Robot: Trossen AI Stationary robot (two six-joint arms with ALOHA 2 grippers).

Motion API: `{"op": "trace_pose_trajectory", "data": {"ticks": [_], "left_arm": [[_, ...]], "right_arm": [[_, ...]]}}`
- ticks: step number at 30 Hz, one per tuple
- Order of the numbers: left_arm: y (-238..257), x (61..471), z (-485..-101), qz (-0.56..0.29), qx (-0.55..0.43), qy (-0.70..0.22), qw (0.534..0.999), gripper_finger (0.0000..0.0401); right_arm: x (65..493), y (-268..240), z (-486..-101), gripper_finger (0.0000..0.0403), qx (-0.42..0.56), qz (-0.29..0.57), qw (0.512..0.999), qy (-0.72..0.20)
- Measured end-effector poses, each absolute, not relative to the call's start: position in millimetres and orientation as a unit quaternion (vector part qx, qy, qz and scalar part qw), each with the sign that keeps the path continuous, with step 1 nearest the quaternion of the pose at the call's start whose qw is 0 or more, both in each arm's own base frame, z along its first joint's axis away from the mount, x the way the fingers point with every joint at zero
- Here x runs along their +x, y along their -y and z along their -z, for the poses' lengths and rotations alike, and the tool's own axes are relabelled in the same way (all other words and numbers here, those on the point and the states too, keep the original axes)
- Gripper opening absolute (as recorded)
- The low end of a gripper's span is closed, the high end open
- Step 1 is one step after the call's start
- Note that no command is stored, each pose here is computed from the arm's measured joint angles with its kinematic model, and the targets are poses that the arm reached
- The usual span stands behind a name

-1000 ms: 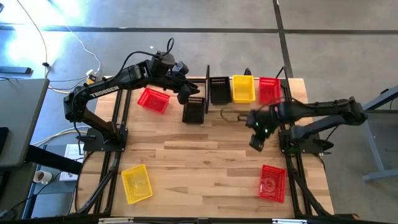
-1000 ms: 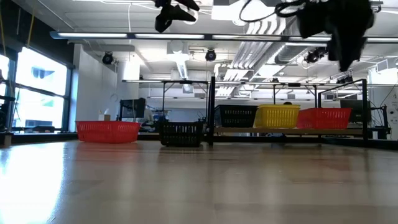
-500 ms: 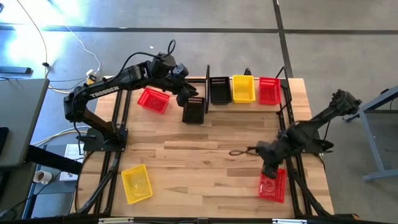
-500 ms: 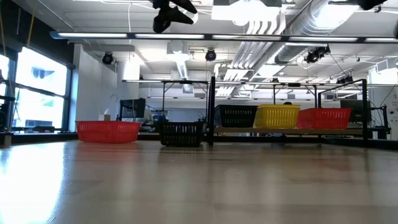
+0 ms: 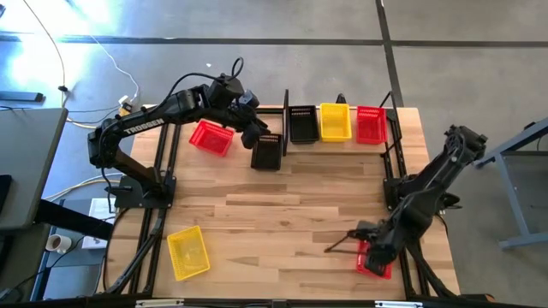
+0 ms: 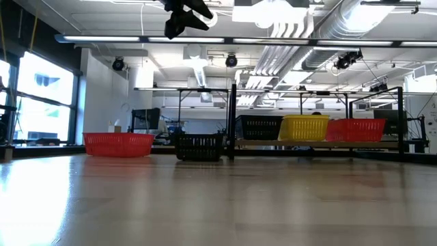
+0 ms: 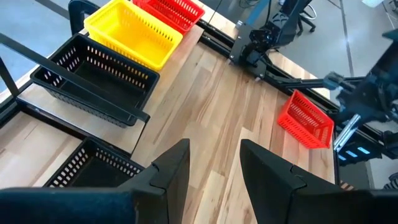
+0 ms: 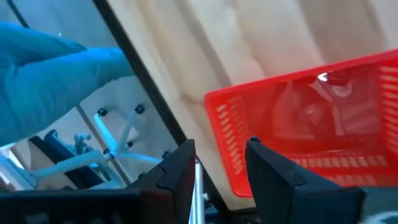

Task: Stack baskets on shelf by color
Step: Stack the bottom red basket on the red basket on the shelf

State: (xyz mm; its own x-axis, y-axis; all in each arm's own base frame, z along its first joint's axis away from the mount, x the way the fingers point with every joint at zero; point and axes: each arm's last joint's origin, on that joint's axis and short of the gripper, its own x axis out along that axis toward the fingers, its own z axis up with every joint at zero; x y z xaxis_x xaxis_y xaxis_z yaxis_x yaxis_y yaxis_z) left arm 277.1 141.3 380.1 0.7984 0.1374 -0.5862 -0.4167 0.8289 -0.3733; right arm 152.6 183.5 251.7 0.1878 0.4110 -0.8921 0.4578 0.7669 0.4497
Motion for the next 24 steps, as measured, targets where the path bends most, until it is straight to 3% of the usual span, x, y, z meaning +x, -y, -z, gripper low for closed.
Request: {"op": "trace_pose_trajectory", "data": {"ticks": [16, 24], "left_arm": [[-141, 277, -380, -0.153, -0.25, -0.279, 0.915, 0.0131], [-141, 277, -380, -0.149, -0.236, -0.281, 0.918, 0.0131]], "right_arm": [[158, -234, -205, 0.0117, 0.303, 0.007, 0.683, -0.665], [155, -243, -184, 0.0117, 0.286, 0.045, 0.669, -0.684]]}}
